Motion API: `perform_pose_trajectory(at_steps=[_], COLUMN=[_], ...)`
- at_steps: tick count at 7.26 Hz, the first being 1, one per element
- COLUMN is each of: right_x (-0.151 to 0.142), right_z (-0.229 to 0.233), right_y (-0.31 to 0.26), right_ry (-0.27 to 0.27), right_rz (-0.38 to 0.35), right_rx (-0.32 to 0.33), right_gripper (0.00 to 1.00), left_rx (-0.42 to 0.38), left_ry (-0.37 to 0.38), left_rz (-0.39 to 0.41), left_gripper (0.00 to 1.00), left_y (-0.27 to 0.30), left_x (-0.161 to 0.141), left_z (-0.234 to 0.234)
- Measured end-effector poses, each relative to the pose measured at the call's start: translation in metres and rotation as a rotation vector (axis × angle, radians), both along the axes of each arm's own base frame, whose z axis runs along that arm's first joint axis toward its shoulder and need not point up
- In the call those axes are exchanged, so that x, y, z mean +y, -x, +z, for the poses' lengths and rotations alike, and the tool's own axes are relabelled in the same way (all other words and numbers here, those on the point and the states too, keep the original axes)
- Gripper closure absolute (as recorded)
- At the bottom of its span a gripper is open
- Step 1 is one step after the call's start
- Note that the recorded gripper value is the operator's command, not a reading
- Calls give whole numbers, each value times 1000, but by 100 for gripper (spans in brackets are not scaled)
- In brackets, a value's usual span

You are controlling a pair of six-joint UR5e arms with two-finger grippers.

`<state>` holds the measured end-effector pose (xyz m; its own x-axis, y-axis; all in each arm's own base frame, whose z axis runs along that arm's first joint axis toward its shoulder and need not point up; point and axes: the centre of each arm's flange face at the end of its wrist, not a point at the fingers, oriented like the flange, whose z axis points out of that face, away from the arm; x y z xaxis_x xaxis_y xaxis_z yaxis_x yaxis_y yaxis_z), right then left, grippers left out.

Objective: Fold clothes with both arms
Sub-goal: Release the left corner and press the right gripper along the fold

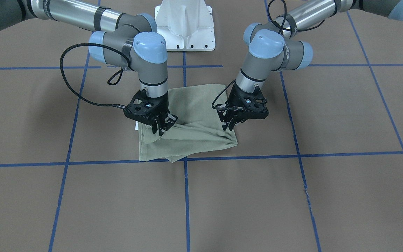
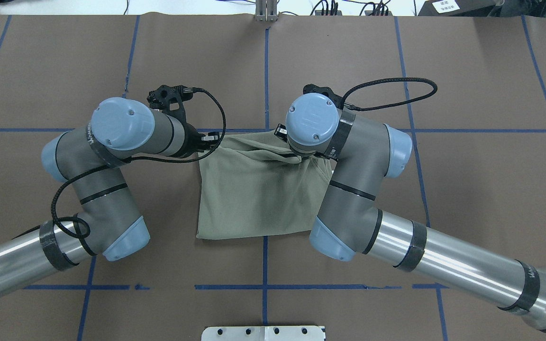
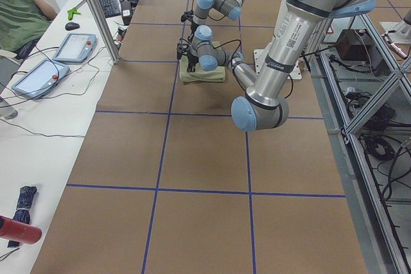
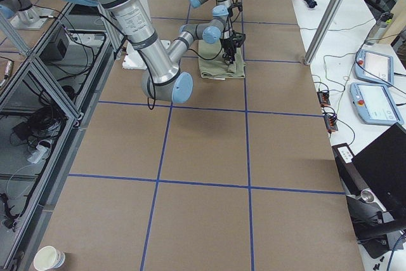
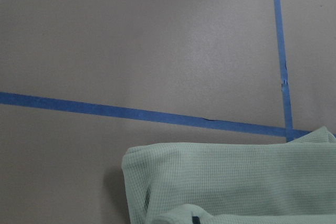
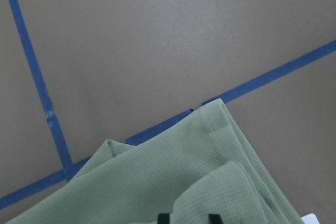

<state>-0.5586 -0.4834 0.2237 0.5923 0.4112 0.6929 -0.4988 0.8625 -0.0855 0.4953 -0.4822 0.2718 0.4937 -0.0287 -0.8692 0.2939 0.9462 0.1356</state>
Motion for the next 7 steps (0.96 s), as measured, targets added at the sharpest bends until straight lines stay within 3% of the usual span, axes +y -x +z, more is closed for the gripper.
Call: perform_pose_trajectory(at_steps=[2,4,6,7], right_x=[-3,29,63,63], right_z=[-25,-32,-15,-2], right_y=[-11,7,45,54], right_ry=[-19,-65,-144,-185], right_rz=[-113,-194,-248,-279], right_rx=[-45,-45,42,103], right_gripper=[0,0,0,0], left_rx=[-14,-25,-31,-31], left_ry=[-74,-115,-118,-117], left_rz=[67,121,130,131], left_gripper=[0,0,0,0], left_y=[30,54,58,58], left_x=[-23,-41,-44,-45], left_z=[1,8,12,12])
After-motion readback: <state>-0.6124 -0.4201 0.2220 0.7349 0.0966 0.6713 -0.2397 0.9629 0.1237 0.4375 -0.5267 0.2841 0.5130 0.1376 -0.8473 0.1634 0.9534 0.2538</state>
